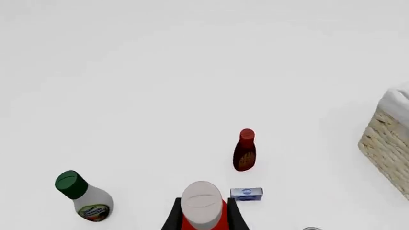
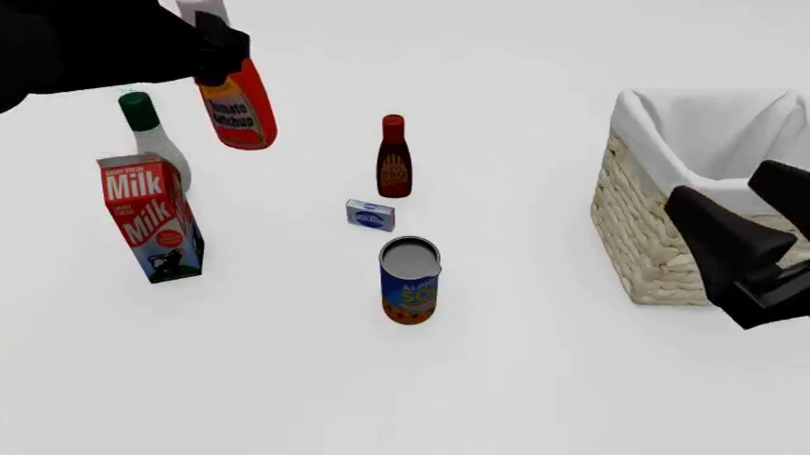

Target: Pick the ketchup and place it in the basket.

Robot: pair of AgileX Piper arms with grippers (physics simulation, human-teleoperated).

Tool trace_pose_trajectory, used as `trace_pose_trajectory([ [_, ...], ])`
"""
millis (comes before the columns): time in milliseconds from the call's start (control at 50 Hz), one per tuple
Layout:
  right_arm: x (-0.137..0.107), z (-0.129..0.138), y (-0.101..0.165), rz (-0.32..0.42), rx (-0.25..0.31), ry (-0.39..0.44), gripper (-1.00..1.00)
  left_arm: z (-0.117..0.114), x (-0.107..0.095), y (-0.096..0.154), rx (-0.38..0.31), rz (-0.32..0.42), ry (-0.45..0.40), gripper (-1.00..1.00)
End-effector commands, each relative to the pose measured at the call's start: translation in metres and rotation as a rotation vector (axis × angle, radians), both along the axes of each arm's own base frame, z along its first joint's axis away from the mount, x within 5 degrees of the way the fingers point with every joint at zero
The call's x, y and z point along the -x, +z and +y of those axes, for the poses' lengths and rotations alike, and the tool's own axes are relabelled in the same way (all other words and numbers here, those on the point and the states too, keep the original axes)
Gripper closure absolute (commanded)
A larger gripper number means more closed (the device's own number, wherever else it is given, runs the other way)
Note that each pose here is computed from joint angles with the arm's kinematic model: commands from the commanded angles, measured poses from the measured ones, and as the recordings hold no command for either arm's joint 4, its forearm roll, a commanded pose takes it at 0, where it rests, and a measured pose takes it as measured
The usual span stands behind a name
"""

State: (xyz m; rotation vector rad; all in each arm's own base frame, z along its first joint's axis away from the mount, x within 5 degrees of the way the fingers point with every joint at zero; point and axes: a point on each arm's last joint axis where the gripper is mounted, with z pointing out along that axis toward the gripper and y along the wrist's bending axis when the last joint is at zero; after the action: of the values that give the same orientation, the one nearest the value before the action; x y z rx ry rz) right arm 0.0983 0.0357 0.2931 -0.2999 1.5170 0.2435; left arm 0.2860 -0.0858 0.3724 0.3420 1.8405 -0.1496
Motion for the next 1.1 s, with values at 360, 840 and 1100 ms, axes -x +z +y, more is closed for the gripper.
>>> trace_pose_trajectory([
  [360, -0.009, 0.036, 0.033, -0.046, 0.056, 0.240, -1.00, -0.038, 0.072, 0.049, -0.064, 0.001, -0.253, 1.00],
  [840, -0.022, 0.069, 0.044, -0.071, 0.113, 0.363, -1.00, -0.062, 0.094, 0.059, -0.054, 0.063, -0.371, 1.00],
  [1100, -0.027, 0.084, 0.052, -0.090, 0.122, 0.407, -1.00, -0.071, 0.095, 0.060, -0.046, 0.077, -0.397, 1.00],
])
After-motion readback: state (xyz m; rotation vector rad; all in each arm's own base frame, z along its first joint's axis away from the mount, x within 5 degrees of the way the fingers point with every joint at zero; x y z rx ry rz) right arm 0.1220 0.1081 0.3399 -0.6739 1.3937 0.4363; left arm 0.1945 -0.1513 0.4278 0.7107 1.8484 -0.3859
